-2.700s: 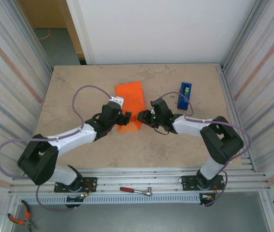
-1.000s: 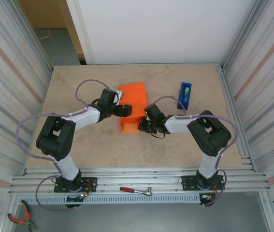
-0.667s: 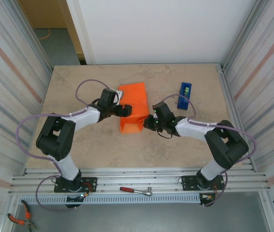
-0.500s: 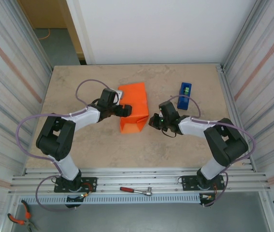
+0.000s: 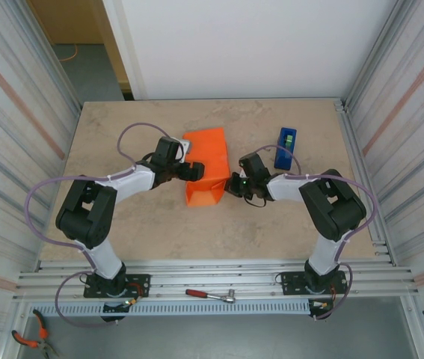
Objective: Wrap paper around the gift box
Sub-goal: Fold the wrapping paper for the gift box.
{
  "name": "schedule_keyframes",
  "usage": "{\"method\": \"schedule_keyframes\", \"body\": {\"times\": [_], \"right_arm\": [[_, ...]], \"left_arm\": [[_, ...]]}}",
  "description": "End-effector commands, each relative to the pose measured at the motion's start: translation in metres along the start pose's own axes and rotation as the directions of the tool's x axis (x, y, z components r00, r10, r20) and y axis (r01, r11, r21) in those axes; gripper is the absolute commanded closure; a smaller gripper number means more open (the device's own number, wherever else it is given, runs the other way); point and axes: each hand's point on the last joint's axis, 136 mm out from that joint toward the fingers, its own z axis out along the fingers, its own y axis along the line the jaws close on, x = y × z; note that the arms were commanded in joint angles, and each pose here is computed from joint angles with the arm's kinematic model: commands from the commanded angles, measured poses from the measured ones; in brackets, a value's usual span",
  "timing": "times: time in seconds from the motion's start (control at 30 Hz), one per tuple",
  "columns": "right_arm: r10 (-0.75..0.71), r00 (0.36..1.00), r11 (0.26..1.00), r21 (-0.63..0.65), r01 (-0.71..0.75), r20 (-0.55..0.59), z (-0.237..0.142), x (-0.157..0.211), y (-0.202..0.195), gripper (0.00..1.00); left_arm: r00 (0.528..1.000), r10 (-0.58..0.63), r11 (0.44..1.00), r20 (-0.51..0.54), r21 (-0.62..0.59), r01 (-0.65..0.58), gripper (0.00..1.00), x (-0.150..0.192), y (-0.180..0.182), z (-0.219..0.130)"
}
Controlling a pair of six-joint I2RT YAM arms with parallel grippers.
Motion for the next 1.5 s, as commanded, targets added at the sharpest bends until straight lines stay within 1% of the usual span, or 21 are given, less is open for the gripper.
{"method": "schedule_keyframes", "body": {"times": [0.0, 0.2, 0.3, 0.37, 0.5, 0.63, 0.7, 0.8, 0.9, 0.97, 1.03, 1.17, 1.27, 1.3, 1.33, 1.47], "right_arm": [[-0.022, 1.0, 1.0, -0.021, 0.022, -0.018, 0.001, 0.004, 0.011, 1.0], [-0.04, 0.999, 0.999, -0.025, 0.04, -0.008, -0.006, 0.012, 0.02, 1.0], [-0.044, 0.999, 0.999, -0.022, 0.044, -0.018, 0.001, 0.016, 0.023, 1.0], [-0.045, 0.999, 0.999, -0.017, 0.044, -0.028, 0.008, 0.018, 0.023, 1.0], [-0.03, 0.998, 0.999, 0.013, 0.031, -0.047, 0.021, 0.025, 0.011, 1.0], [-0.016, 0.998, 0.999, 0.04, 0.018, -0.059, 0.023, 0.033, -0.002, 1.0], [-0.006, 0.998, 0.999, 0.052, 0.009, -0.059, 0.023, 0.036, -0.007, 1.0], [0.0, 0.998, 0.998, 0.061, 0.004, -0.063, 0.024, 0.039, -0.01, 1.0], [0.003, 0.997, 0.997, 0.072, 0.003, -0.072, 0.025, 0.042, -0.013, 1.0], [0.007, 0.997, 0.997, 0.083, 0.0, -0.079, 0.026, 0.044, -0.015, 1.0], [0.01, 0.996, 0.996, 0.091, -0.002, -0.088, 0.028, 0.046, -0.018, 1.0], [0.017, 0.995, 0.994, 0.106, -0.006, -0.101, 0.03, 0.05, -0.02, 1.0], [0.017, 0.994, 0.993, 0.115, -0.004, -0.107, 0.031, 0.052, -0.022, 1.0], [0.016, 0.994, 0.993, 0.116, -0.003, -0.109, 0.032, 0.053, -0.022, 1.0], [0.018, 0.994, 0.993, 0.117, -0.005, -0.11, 0.032, 0.054, -0.023, 1.0], [0.018, 0.993, 0.993, 0.122, -0.004, -0.117, 0.032, 0.056, -0.023, 1.0]], "left_arm": [[0.999, 0.029, 0.999, -0.032, 0.027, -0.029, 0.1, 0.007, -0.007, 0.002], [1.0, 0.012, 1.0, -0.005, 0.001, -0.012, 0.09, -0.006, -0.005, -0.009], [0.998, -0.03, 0.999, 0.046, -0.009, 0.031, 0.06, -0.019, -0.001, -0.025], [0.993, -0.065, 0.998, 0.094, -0.017, 0.067, 0.02, -0.027, 0.003, -0.039], [0.977, -0.131, 0.99, 0.169, -0.029, 0.138, 0.01, -0.029, 0.011, -0.062], [0.964, -0.171, 0.98, 0.203, -0.064, 0.187, 0.01, -0.015, 0.021, -0.077], [0.95, -0.218, 0.967, 0.223, -0.082, 0.241, 0.01, -0.003, 0.029, -0.083], [0.928, -0.305, 0.943, 0.214, -0.071, 0.326, 0.01, 0.02, 0.037, -0.085], [0.913, -0.371, 0.924, 0.169, -0.027, 0.38, 0.02, 0.044, 0.038, -0.083], [0.91, -0.393, 0.916, 0.135, -0.03, 0.4, 0.08, 0.058, 0.038, -0.08], [0.912, -0.399, 0.916, 0.096, -0.013, 0.402, 0.22, 0.068, 0.035, -0.076], [0.908, -0.415, 0.909, 0.046, 0.048, 0.413, 0.56, 0.081, 0.025, -0.067], [0.904, -0.427, 0.903, 0.009, 0.052, 0.426, 0.82, 0.088, 0.023, -0.06], [0.905, -0.426, 0.904, -0.002, 0.053, 0.425, 0.88, 0.09, 0.022, -0.057], [0.906, -0.423, 0.904, -0.014, 0.061, 0.423, 0.9, 0.091, 0.021, -0.054], [0.917, -0.394, 0.915, -0.064, 0.066, 0.398, 0.93, 0.095, 0.012, -0.039]]}}
